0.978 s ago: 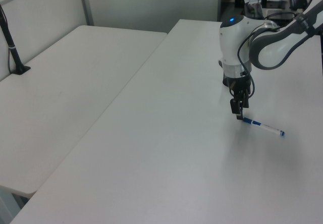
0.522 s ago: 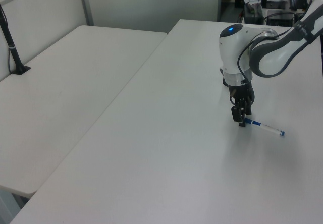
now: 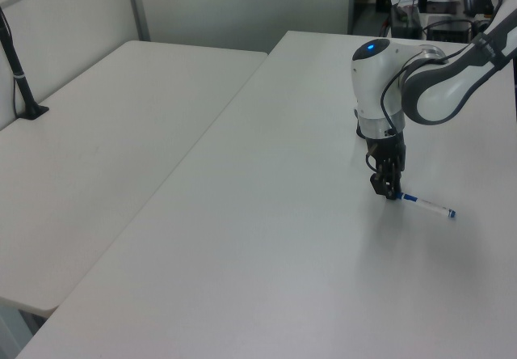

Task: Insert the marker
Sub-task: 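Close the gripper on the marker and lift it off the table, then carry the marker over the black mesh cup, tip pointing down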

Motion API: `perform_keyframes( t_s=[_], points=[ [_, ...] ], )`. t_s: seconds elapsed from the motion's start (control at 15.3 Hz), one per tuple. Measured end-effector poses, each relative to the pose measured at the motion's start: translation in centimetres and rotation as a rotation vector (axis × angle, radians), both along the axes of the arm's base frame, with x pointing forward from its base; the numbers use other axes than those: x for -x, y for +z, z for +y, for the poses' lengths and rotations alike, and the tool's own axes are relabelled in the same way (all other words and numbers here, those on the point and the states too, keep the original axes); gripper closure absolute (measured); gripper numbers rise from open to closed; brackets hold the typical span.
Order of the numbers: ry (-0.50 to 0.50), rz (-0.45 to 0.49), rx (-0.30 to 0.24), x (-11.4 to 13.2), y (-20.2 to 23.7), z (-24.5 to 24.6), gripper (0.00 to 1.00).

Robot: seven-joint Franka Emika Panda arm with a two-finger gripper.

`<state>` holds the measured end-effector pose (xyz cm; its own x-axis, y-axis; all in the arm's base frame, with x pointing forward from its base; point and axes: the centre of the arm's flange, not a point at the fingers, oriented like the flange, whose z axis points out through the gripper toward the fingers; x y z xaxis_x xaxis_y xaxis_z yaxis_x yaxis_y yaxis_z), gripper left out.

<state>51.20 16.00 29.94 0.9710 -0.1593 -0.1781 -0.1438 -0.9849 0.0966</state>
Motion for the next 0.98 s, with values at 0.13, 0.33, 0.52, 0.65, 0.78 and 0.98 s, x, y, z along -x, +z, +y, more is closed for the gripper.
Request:
perform_keyframes(
  t_s=[0.13,0.33,0.52,0.65,0.78,0.98],
  points=[
    [-0.016,-0.003,0.003,0.0,0.1,0.0,0.78],
    [-0.018,-0.006,0.003,0.0,0.2,0.0,0.79],
    [-0.021,-0.038,-0.002,-0.5,1.8,-0.2,0.80],
    [-0.009,-0.123,-0.017,-2.0,7.0,-2.0,0.80],
    [-0.022,-0.223,-0.025,-3.5,12.8,-5.0,0.80],
    [-0.100,-0.385,-0.027,-5.5,20.5,-11.0,0.80]
  ],
)
